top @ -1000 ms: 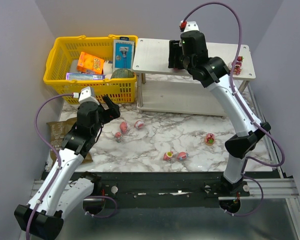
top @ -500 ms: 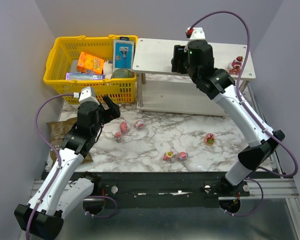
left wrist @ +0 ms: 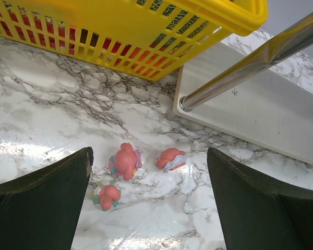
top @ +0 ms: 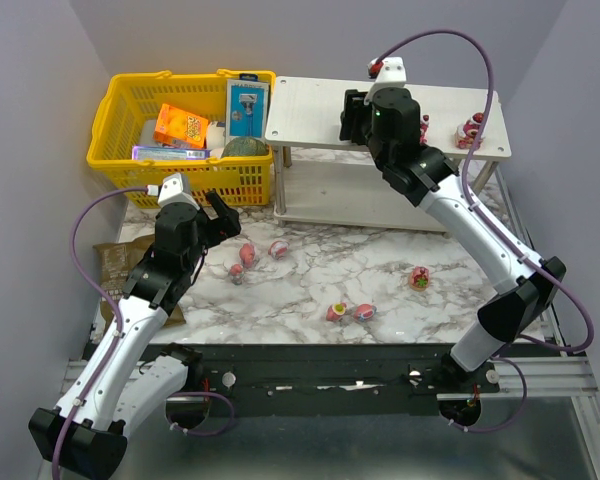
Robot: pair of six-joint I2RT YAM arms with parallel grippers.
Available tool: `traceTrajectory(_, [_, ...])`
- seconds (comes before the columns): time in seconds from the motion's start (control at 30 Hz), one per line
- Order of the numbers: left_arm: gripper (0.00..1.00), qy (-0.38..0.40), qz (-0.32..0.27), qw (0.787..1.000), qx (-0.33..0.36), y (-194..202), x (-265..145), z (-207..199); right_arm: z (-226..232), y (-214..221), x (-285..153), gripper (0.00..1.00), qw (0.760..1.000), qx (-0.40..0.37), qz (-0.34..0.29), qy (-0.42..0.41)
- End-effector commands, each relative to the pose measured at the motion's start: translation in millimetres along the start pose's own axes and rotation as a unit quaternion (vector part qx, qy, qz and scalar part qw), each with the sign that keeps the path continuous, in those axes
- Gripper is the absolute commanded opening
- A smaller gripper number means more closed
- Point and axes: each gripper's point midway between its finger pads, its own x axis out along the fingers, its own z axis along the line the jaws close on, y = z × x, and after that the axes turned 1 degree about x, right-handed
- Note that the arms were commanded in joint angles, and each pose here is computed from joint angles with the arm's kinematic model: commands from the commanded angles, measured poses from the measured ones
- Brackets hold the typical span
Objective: Place and organize the plastic toys onto the shelf
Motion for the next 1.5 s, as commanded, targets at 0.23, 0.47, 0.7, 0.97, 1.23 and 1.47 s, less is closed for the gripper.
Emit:
traceTrajectory(0.23, [0.99, -0.014, -0.002, 1.0, 0.008, 0.4, -0.8, 6.0, -3.4, -18.3, -3.1, 0.65, 0.999, -0.001, -0.038, 0.011])
traceTrajectory(0.47, [0.99, -0.016, -0.001, 1.0, 0.007, 1.2, -0.3, 6.6, -2.2, -16.3, -4.1, 0.68, 0.999, 0.001, -0.04, 0.007])
traceTrajectory(0.7, [0.99, -0.016, 0.001, 1.0, 0.008, 2.6, 0.5, 7.0, -1.8, -11.8, -7.0, 0.75, 0.999, 0.001, -0.043, 0.0])
traceTrajectory(0.97, [0.99, -0.017, 0.003, 1.0, 0.009, 3.5, 1.0, 7.4, -0.4, -14.0, -8.3, 0.8, 0.999, 0.0, -0.045, -0.002])
traceTrajectory(1.23, [0.99, -0.015, 0.0, 1.0, 0.008, 1.1, 0.0, 6.2, -0.9, -21.9, -14.0, 0.92, 0.999, 0.0, -0.047, -0.005])
traceTrajectory(1.47, [0.99, -0.015, -0.001, 1.0, 0.009, -0.9, -0.8, 5.6, 4.1, -40.4, -27.8, 1.0, 0.998, -0.014, -0.055, -0.036])
